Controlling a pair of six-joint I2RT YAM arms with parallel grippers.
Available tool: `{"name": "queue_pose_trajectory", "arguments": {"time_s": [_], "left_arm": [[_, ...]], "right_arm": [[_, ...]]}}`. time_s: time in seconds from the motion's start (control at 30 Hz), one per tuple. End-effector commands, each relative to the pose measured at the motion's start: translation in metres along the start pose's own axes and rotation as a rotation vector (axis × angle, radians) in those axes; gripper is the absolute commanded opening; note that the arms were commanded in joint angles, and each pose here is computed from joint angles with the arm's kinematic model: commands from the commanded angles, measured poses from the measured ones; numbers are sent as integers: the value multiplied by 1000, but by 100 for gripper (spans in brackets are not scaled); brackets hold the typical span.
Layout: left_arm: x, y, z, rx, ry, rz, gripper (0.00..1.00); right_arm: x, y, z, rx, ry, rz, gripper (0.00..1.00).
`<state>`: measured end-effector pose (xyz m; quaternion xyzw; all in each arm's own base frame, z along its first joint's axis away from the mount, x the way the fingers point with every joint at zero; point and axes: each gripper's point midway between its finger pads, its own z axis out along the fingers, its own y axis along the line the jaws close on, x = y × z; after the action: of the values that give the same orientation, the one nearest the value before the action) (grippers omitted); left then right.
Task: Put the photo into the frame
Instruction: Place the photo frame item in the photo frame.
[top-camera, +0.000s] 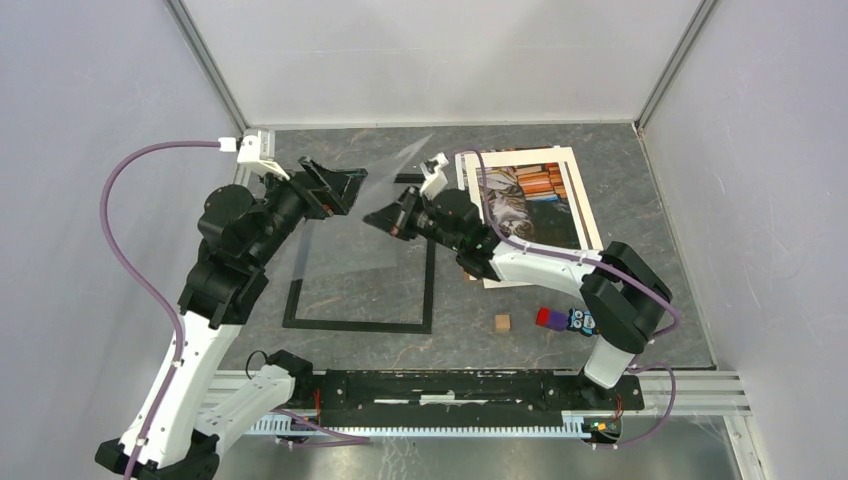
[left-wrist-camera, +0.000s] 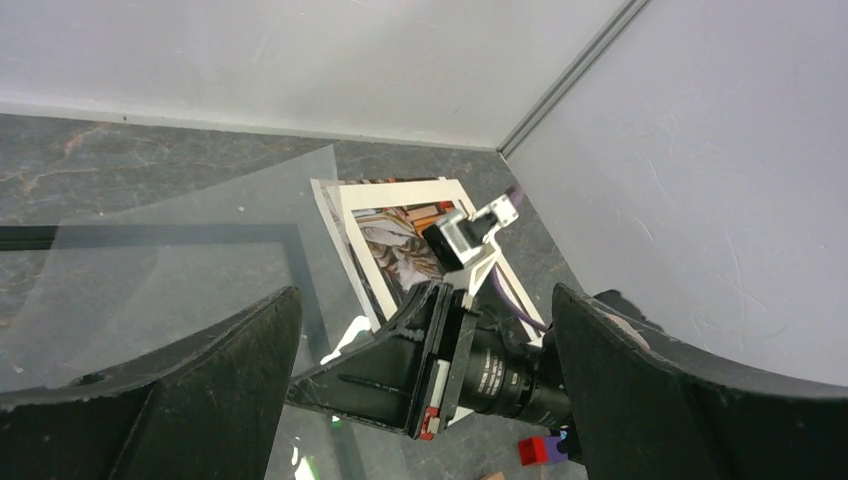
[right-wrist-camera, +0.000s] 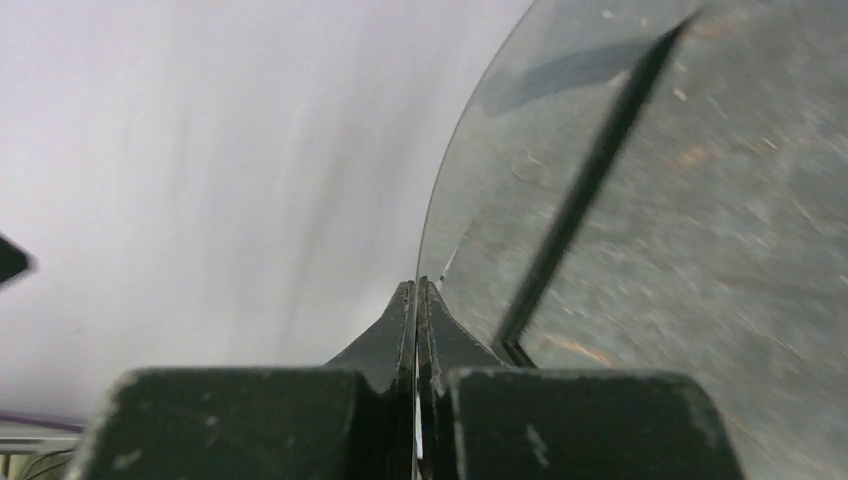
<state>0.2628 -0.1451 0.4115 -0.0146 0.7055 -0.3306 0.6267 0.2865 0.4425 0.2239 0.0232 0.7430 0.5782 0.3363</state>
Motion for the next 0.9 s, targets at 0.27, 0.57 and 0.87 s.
{"name": "queue_pose_trajectory", "arguments": {"time_s": [0.27, 0.57, 0.87], "left_arm": [[-25, 8, -14, -63, -85, 84, 100], [-36, 18, -24, -121, -133, 117, 100], [-54, 31, -41, -197, -206, 145, 100]], "right_arm": [[-43, 91, 67, -151, -77, -79, 0], [-35, 92, 93, -193, -50, -101, 0], [-62, 144, 96, -276, -104, -176, 0]]}}
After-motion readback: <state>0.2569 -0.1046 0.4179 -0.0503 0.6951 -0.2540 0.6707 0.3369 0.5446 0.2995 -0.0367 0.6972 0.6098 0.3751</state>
